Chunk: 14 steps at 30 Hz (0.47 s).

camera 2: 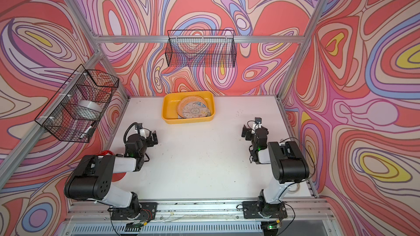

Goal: Put the coasters into the storage box
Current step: Reset both arms

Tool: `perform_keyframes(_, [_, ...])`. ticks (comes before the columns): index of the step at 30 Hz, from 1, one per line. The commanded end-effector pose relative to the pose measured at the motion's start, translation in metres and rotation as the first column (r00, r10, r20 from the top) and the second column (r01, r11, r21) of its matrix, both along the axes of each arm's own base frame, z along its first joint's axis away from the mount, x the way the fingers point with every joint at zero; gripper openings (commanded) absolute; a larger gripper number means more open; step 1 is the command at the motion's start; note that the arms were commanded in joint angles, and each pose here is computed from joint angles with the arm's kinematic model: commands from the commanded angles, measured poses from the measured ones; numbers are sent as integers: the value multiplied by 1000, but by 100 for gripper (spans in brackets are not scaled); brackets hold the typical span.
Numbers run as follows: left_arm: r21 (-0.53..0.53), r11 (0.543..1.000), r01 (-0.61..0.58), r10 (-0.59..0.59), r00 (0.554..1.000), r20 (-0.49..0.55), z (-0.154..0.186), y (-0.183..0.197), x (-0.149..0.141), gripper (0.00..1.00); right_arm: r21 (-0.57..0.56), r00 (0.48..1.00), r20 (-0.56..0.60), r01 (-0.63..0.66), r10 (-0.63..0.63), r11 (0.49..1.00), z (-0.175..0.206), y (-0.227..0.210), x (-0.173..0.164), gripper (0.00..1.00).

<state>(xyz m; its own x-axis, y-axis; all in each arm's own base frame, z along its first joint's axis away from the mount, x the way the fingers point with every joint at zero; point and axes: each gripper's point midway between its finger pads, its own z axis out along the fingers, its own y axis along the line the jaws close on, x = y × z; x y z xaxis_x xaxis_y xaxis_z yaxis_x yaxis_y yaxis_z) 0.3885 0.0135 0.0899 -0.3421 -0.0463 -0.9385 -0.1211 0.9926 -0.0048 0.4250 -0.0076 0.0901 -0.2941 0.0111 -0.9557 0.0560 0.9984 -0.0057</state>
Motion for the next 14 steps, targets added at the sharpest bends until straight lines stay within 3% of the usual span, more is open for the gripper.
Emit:
perform_keyframes(1, [41,999,2,-2,1000,-10,0,1,3,100,0,1000,17,8,-8,1000,3,-2,2,98])
perform_keyframes(14, [41,999,6,-5,1000,-13,-1,0,4,100,-1,1000,27,-6,6,1000,4,1,1,98])
